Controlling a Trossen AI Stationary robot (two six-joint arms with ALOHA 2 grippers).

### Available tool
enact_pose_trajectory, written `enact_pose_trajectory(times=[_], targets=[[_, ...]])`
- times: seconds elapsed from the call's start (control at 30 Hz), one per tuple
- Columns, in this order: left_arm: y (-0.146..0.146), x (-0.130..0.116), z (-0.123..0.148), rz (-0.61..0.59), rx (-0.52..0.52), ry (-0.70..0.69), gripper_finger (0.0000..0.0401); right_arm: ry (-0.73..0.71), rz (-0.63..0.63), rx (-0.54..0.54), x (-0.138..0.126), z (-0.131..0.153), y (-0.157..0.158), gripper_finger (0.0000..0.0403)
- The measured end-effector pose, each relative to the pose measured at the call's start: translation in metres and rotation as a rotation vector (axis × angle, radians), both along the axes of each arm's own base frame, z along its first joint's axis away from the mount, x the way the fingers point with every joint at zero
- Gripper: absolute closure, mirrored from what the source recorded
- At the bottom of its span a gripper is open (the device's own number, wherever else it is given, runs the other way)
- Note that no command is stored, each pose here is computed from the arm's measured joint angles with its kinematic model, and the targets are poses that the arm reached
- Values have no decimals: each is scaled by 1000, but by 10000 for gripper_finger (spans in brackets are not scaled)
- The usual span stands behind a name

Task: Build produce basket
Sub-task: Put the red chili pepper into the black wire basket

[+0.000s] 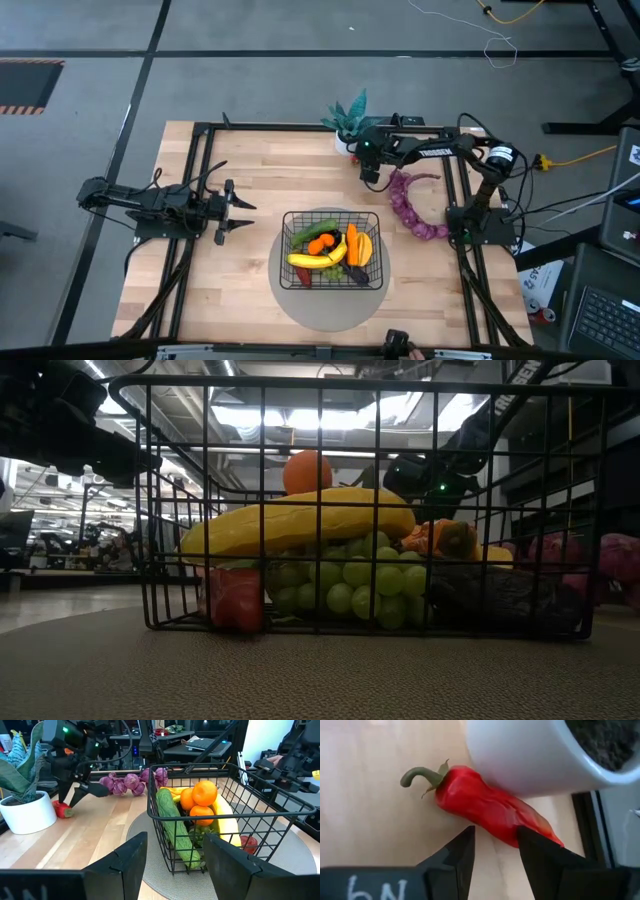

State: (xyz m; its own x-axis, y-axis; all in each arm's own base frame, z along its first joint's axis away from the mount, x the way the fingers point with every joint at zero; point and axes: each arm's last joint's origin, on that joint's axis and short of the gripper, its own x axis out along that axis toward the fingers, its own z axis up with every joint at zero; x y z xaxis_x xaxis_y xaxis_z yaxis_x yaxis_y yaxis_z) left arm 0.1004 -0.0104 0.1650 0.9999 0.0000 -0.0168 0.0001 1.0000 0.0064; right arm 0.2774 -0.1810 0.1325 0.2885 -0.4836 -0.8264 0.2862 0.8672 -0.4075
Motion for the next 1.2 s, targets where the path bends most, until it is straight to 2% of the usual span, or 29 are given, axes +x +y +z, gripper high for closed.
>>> enact_pose_trajectory(times=[0.23,0.37,0.6,0.87,0.97,1.07,1.13,1.2], targets=[[0,0,0,-1,0,0,213,17,9,52,-2,-1,4,251],[0,0,0,0,0,0,213,63,17,126,-4,-6,15,251],[0,0,0,-1,0,0,213,179,-2,182,-4,-9,41,251],[0,0,0,-1,0,0,213,276,24,63,-7,5,65,256],[0,0,0,-1,0,0,213,212,50,-9,-1,29,68,267],[0,0,0,-1,0,0,213,163,74,-24,2,45,69,273],[0,0,0,-1,0,0,213,73,40,-19,5,59,68,273],[0,0,0,-1,0,0,213,-27,-45,-11,9,70,65,274]])
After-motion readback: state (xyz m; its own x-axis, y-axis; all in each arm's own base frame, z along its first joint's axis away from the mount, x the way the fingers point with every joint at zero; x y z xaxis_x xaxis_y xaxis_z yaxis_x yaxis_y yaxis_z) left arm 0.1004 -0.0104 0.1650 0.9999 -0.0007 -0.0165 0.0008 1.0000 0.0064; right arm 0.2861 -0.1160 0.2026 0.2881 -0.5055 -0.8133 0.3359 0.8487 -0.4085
